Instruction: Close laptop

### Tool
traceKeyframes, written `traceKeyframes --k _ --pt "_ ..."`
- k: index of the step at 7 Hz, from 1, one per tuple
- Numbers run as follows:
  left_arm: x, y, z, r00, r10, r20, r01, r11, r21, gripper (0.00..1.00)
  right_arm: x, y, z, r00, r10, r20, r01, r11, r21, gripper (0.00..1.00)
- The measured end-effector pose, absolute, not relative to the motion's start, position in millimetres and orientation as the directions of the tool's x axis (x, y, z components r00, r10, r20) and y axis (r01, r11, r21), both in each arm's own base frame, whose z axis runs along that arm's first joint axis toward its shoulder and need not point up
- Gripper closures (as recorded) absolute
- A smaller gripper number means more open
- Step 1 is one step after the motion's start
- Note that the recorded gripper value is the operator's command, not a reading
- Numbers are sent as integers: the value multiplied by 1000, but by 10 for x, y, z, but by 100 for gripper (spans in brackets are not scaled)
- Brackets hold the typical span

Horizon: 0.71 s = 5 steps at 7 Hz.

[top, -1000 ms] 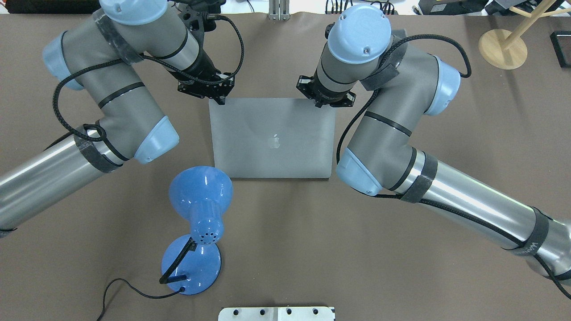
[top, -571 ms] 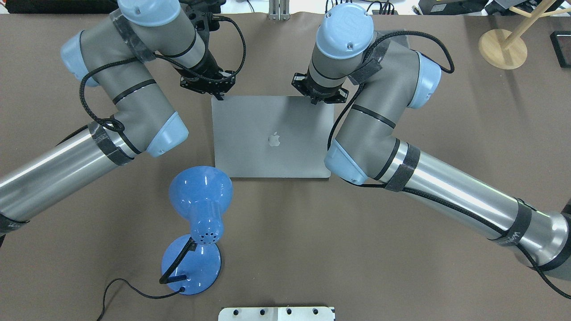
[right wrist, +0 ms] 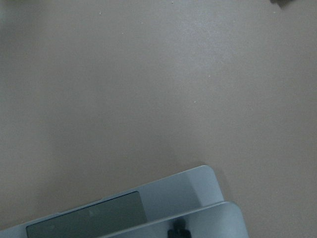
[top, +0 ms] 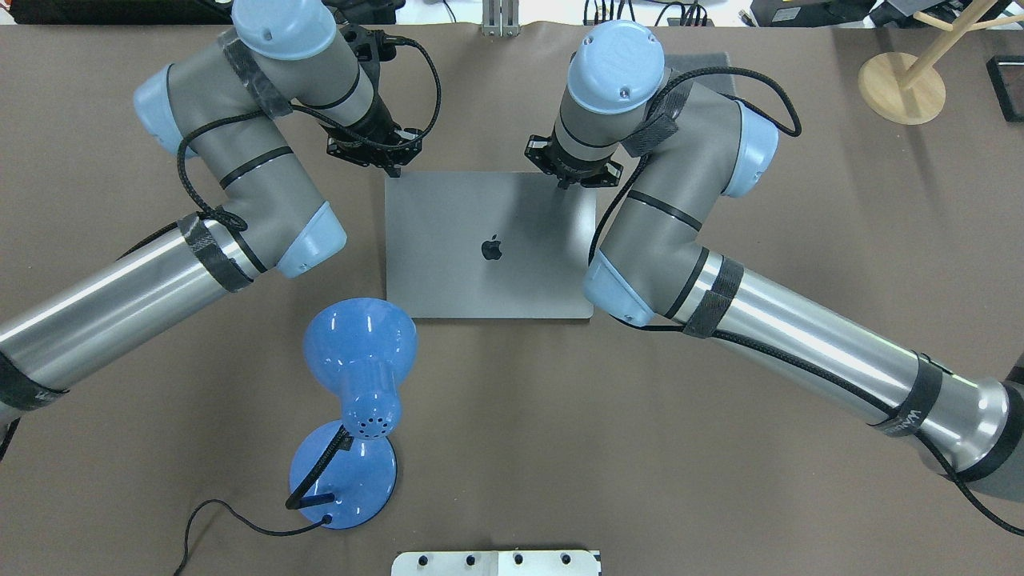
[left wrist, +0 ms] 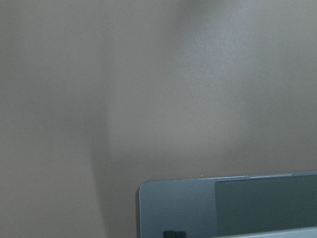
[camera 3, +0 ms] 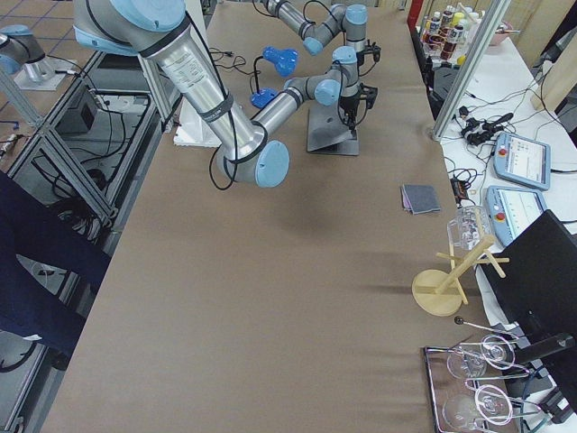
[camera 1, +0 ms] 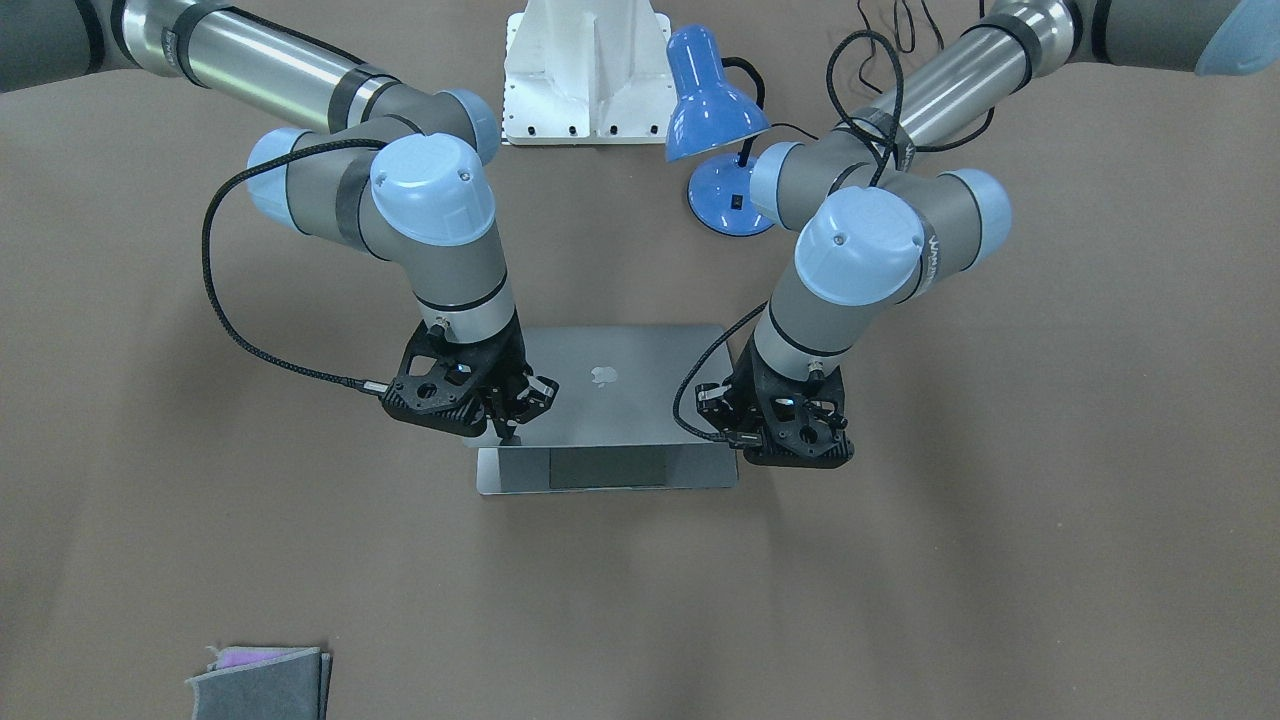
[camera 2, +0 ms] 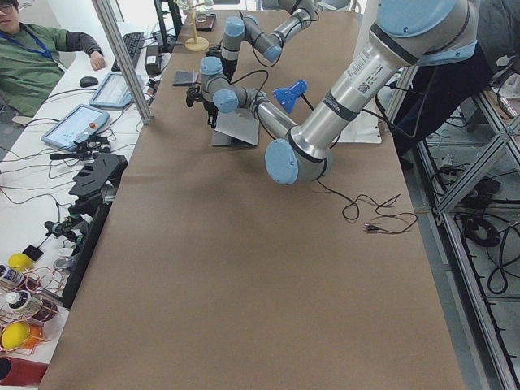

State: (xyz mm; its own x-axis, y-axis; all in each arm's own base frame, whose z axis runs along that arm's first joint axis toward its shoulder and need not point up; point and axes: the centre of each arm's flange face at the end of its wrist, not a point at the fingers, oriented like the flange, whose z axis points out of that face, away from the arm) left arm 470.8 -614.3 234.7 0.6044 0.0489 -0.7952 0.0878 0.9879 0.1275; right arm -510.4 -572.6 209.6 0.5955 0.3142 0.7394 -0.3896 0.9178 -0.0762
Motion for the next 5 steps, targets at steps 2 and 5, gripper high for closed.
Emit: traceKeyframes --k 2,5 --pt "4806 -6112 2375 617 53 -785 88 987 136 100 -5182 -5788 2210 598 315 737 -389 918 -76 100" --pt "5068 -6101 2467 657 52 -753 97 984 152 100 -5338 -5873 2341 606 315 730 -387 919 -75 100"
